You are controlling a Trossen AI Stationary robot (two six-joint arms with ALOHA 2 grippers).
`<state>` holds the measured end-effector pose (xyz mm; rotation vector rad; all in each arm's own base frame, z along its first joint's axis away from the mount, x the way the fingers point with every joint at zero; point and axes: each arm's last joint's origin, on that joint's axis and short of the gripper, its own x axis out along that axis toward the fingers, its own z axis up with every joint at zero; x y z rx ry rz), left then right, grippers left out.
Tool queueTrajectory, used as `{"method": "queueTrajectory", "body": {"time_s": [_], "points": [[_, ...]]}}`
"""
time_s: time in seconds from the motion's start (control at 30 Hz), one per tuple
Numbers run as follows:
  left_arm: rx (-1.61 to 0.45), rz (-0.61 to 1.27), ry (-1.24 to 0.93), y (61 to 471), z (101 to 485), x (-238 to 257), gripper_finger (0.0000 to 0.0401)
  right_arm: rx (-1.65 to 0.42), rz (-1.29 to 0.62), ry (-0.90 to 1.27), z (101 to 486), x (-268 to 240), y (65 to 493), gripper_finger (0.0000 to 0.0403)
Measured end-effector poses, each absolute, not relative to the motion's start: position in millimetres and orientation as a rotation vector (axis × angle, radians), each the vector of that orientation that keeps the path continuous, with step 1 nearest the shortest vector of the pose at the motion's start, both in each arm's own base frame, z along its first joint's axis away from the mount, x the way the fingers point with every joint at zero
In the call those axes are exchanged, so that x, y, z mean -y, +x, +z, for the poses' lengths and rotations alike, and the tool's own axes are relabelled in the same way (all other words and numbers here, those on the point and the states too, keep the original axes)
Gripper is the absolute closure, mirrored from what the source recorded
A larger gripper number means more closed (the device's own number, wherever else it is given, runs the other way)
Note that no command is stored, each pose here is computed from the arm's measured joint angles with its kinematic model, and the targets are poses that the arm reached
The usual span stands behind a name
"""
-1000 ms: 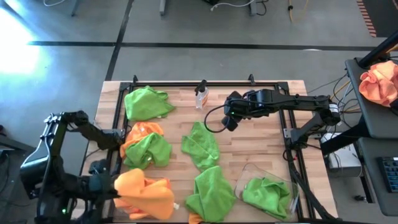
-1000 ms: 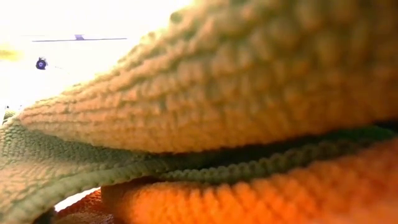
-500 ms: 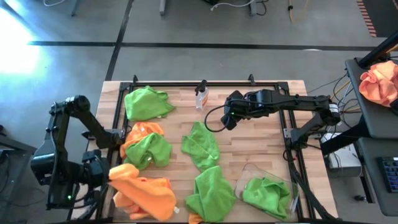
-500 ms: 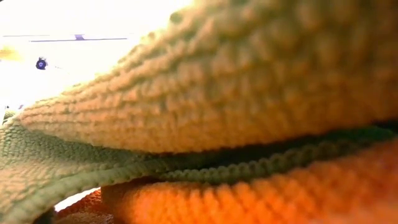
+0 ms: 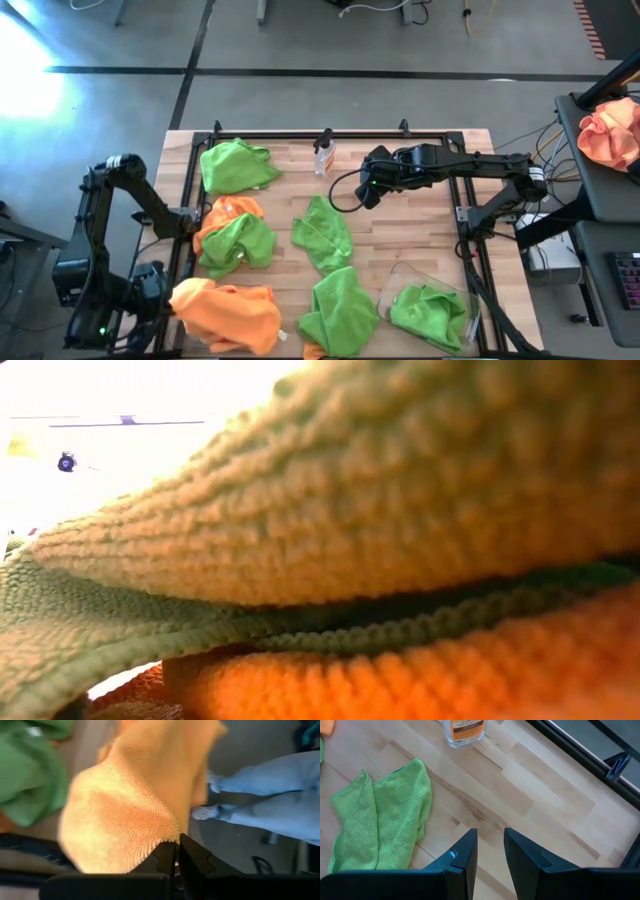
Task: Sort microfiber towel by color & place in baskets
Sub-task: Put the orange microfiber cloth into the left transparent bin
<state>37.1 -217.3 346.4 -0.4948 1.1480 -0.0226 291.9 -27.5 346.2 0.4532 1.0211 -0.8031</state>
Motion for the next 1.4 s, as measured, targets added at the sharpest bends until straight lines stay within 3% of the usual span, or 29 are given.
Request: {"method": "queueTrajectory", "body": {"time_s": [0.73, 1.4], "points": [[-1.138, -0.01, -0.644, 40.7, 329.2, 244.3, 0.0396, -1.025, -0.803, 0.448, 345.2, 27.6, 292.2, 0.0313], [-1.138, 0.068, -0.604, 42.8, 306.2, 226.7, 0.0241, -1.026, -0.804, 0.448, 344.7, 27.7, 292.3, 0.0306]]}}
